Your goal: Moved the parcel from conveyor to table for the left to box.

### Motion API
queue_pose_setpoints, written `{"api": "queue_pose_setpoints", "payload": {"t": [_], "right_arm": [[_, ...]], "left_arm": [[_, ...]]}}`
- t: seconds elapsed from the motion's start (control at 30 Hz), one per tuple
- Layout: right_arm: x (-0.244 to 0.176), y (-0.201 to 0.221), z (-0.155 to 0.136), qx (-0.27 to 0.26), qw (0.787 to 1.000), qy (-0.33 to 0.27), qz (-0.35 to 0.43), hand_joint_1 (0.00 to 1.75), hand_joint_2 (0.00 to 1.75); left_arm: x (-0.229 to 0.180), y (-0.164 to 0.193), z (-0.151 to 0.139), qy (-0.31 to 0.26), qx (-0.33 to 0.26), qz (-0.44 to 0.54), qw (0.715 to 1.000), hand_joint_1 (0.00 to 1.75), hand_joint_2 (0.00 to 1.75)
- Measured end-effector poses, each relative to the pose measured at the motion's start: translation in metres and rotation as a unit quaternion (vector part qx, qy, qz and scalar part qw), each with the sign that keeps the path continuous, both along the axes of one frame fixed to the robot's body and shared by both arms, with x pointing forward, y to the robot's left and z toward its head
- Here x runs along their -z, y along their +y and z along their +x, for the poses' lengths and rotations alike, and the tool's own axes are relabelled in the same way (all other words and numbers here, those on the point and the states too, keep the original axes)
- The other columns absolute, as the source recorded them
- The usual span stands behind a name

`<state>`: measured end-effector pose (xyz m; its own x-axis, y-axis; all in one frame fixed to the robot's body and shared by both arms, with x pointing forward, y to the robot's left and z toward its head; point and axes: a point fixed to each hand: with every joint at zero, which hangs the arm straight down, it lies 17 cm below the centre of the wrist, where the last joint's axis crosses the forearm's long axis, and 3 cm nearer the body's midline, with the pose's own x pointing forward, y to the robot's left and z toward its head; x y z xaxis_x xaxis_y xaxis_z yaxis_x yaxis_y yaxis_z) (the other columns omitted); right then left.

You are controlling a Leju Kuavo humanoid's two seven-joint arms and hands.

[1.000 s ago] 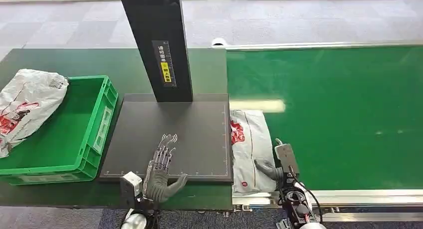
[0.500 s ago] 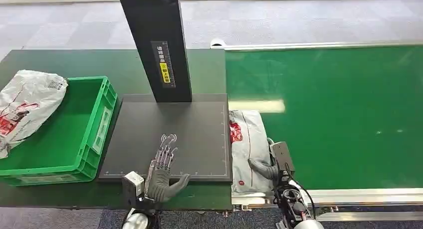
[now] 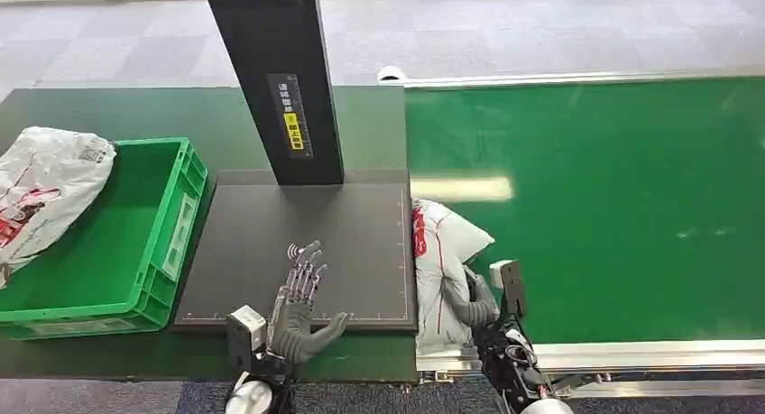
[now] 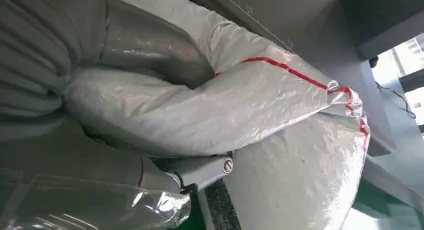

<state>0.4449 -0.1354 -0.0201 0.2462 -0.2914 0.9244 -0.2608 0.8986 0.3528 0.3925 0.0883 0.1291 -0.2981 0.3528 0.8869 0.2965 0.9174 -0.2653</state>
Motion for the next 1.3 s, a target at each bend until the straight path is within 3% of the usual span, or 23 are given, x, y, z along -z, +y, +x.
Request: {"api": "queue_pose_setpoints", "payload": {"t": [0.43,0.9,1.1,1.3], "right_arm": [[-0.015,-0.007,0.004,0.025,0.999,-0.046,0.006,1.75,1.75],[-0.016,-0.008,0.005,0.029,0.998,-0.051,0.003,1.75,1.75],[-0.037,-0.031,0.017,0.072,0.992,-0.099,-0.022,1.75,1.75],[-0.058,-0.038,0.026,0.078,0.987,-0.134,-0.032,1.75,1.75]], "left_arm": [[0.001,0.002,0.0,0.001,-0.003,0.001,1.0,0.0,1.75],[0.002,0.004,0.001,0.002,-0.006,0.0,1.0,0.0,1.75],[0.005,0.009,-0.001,0.007,-0.016,0.002,1.0,0.0,1.75],[0.007,0.013,-0.001,0.008,-0.02,0.002,1.0,0.0,1.75]]}}
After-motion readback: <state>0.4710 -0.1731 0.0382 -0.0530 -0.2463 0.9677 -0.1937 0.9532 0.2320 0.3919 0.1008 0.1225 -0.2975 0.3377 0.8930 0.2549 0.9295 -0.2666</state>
